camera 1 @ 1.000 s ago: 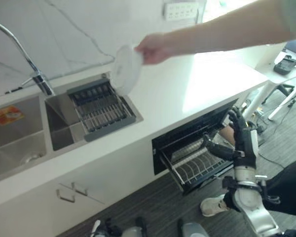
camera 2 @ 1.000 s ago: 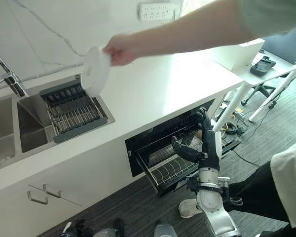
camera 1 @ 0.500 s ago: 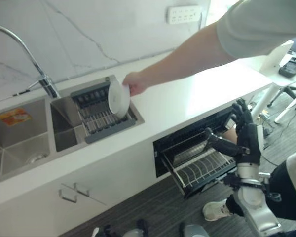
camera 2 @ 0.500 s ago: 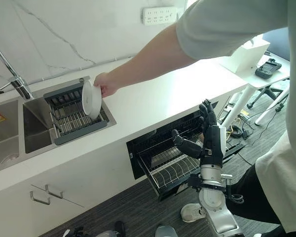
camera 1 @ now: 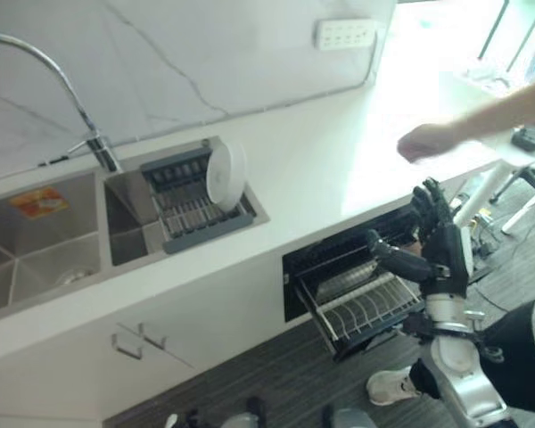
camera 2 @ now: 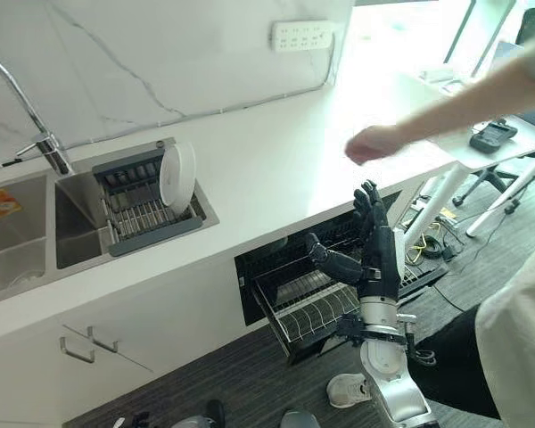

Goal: Place the dishes in the dishwasher.

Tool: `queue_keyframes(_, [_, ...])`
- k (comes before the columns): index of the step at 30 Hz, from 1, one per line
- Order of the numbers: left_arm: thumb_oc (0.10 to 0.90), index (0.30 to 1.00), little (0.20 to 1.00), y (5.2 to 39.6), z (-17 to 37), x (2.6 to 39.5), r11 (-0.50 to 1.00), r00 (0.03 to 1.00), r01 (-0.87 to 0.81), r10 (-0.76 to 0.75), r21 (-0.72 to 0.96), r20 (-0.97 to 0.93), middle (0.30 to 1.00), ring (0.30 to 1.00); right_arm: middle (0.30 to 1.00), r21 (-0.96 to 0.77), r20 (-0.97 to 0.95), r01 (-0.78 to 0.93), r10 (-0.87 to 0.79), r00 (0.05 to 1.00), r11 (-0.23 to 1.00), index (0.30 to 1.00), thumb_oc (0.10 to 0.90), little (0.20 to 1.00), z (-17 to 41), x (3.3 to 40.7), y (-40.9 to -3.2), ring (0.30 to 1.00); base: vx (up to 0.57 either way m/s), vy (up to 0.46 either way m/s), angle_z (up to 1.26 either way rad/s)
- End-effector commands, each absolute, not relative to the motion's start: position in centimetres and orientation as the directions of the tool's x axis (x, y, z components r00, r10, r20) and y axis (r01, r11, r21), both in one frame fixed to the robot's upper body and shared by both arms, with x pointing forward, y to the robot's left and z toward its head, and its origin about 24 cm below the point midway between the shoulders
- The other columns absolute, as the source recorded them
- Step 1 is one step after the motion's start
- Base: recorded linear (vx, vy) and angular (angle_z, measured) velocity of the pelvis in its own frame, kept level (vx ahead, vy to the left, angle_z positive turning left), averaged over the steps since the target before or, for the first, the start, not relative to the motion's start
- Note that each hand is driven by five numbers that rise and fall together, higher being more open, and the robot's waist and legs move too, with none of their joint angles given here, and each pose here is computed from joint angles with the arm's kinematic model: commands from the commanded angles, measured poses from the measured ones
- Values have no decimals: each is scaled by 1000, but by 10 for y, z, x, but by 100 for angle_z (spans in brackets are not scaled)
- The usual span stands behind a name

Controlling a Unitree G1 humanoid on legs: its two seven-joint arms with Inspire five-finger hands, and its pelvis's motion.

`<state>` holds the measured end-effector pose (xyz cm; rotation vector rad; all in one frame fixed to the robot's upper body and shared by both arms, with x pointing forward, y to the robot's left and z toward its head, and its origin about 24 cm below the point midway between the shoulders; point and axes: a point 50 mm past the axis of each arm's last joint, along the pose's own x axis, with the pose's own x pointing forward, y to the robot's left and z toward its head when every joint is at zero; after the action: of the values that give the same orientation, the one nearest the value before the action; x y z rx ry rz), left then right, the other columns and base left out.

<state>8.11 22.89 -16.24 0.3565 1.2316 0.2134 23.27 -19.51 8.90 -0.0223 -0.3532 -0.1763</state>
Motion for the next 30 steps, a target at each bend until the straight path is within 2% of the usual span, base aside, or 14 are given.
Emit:
queue_keyframes(1, [800, 900, 900, 214, -165, 83, 937, 339, 67, 301, 342, -891, 900, 900, 900, 135, 600, 84, -149, 786, 987, 900, 800, 900, 149, 244, -180, 900, 71, -12, 29])
queue_keyframes(17, [800, 900, 900, 221, -166, 73, 920, 328, 161, 292, 358, -898, 900, 900, 900, 243, 558, 151, -265, 786, 958, 900, 800, 900, 174, 290, -162, 900, 69, 4, 22])
queue_keyframes(24, [800, 900, 900, 228, -164, 72, 911, 339, 193, 286, 363, -896, 900, 900, 900, 264, 560, 307, -405, 723, 914, 900, 800, 900, 192, 315, -171, 900, 43, 3, 22])
queue_keyframes(30, [800, 900, 900, 235, -163, 73, 902, 339, 221, 285, 370, -897, 900, 900, 900, 318, 483, 384, -497, 721, 867, 900, 800, 900, 197, 332, -184, 900, 44, -6, 18])
